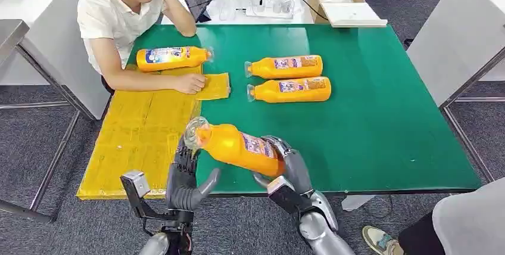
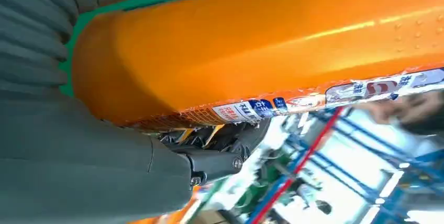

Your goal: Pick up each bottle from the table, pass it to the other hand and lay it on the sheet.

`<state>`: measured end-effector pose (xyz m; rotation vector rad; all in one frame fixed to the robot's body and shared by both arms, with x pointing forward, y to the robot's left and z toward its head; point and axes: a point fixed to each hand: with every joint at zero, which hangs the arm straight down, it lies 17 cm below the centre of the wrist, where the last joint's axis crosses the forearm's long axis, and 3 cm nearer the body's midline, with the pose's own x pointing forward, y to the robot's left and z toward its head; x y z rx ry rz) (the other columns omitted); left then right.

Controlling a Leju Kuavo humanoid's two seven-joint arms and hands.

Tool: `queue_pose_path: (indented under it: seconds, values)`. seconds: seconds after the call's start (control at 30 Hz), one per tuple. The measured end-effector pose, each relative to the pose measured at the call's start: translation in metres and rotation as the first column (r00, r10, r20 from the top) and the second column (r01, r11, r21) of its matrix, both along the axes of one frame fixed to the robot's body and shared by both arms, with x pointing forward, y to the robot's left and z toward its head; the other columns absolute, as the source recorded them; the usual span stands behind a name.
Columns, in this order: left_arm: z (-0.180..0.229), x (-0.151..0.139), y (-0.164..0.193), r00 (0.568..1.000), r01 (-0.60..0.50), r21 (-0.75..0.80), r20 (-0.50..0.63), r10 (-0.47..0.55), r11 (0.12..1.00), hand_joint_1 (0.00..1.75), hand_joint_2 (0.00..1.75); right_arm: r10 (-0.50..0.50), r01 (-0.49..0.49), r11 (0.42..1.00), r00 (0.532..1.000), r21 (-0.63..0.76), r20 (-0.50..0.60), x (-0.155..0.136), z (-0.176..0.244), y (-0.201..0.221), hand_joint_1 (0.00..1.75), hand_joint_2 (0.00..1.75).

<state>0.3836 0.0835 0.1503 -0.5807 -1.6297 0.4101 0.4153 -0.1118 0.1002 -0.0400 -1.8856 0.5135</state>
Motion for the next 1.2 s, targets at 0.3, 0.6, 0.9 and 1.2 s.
queue_pose_path:
  seconds: [0.3,0.6,0.9,1.2]
  values:
    - [0.012,-0.018,-0.03,0.988,0.114,0.08,0.096,-0.121,0.99,0.0,1.75,0.148,-0.147,0.989,0.989,-0.01,0.005,-0.021,0.005,0.045,1.75,1.75]
    - [0.011,-0.021,-0.034,0.984,0.133,0.096,0.103,-0.142,0.987,0.0,1.75,0.211,-0.211,0.977,0.977,-0.038,0.007,-0.03,0.004,0.063,1.75,1.75]
    - [0.011,-0.022,-0.035,0.983,0.139,0.102,0.107,-0.15,0.985,0.0,1.75,0.238,-0.237,0.97,0.971,-0.053,0.001,-0.033,0.002,0.07,1.75,1.75]
    - [0.003,-0.013,-0.032,0.988,0.139,0.097,0.056,-0.145,0.985,1.75,1.75,0.302,-0.296,0.942,0.953,-0.16,0.014,-0.039,-0.004,0.097,1.75,1.75]
